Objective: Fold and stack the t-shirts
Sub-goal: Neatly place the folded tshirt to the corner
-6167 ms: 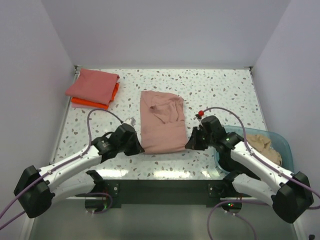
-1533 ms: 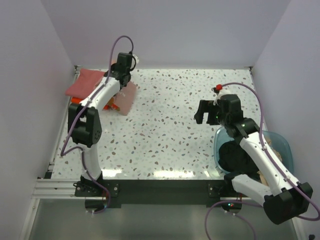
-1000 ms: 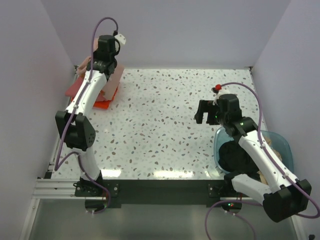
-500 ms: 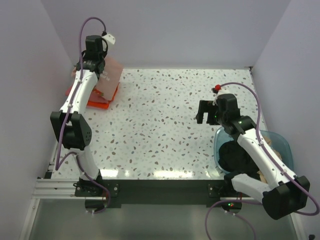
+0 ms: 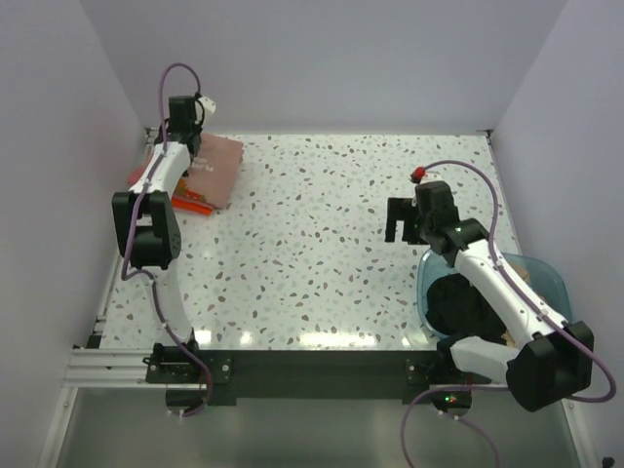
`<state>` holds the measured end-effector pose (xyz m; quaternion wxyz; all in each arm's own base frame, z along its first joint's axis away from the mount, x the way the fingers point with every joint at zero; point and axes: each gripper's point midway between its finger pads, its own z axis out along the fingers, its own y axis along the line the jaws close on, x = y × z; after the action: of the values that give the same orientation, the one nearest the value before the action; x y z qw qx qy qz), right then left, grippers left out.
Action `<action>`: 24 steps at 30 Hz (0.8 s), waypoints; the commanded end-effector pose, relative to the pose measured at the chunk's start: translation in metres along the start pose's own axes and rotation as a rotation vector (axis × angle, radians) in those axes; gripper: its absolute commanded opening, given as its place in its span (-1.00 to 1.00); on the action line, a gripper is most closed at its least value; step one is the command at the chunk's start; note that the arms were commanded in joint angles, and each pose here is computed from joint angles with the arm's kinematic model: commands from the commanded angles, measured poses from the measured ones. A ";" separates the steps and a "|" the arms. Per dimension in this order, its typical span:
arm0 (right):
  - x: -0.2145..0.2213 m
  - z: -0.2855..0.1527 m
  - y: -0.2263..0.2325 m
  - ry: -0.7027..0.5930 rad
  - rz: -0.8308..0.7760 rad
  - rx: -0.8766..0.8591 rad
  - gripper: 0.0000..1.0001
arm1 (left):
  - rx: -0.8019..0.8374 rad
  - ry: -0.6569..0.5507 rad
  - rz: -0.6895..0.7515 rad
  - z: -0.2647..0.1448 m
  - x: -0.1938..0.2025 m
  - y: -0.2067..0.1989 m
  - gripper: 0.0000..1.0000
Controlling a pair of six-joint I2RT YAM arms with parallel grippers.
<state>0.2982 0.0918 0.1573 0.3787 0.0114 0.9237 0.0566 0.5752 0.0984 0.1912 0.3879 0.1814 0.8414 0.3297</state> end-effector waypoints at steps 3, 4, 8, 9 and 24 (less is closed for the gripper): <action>-0.013 -0.001 -0.008 -0.005 -0.006 0.064 0.97 | -0.106 -0.002 -0.113 0.032 0.020 0.054 -1.00; -0.013 0.000 -0.009 0.000 -0.007 0.069 0.97 | -0.109 0.006 -0.114 0.037 0.025 0.055 -1.00; -0.013 0.006 -0.010 0.030 -0.014 0.090 0.97 | -0.101 0.044 -0.143 0.055 0.047 0.052 -1.00; -0.012 0.006 -0.011 0.040 -0.014 0.093 0.97 | -0.121 0.042 -0.158 0.057 0.049 0.057 -1.00; -0.041 -0.021 -0.002 -0.058 0.006 0.044 0.97 | -0.156 -0.136 -0.565 -0.020 -0.015 0.137 1.00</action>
<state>0.3092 0.0866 0.1612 0.3576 0.0177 0.9334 0.0245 0.5778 0.1982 0.1689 0.4001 0.0138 0.8635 0.3069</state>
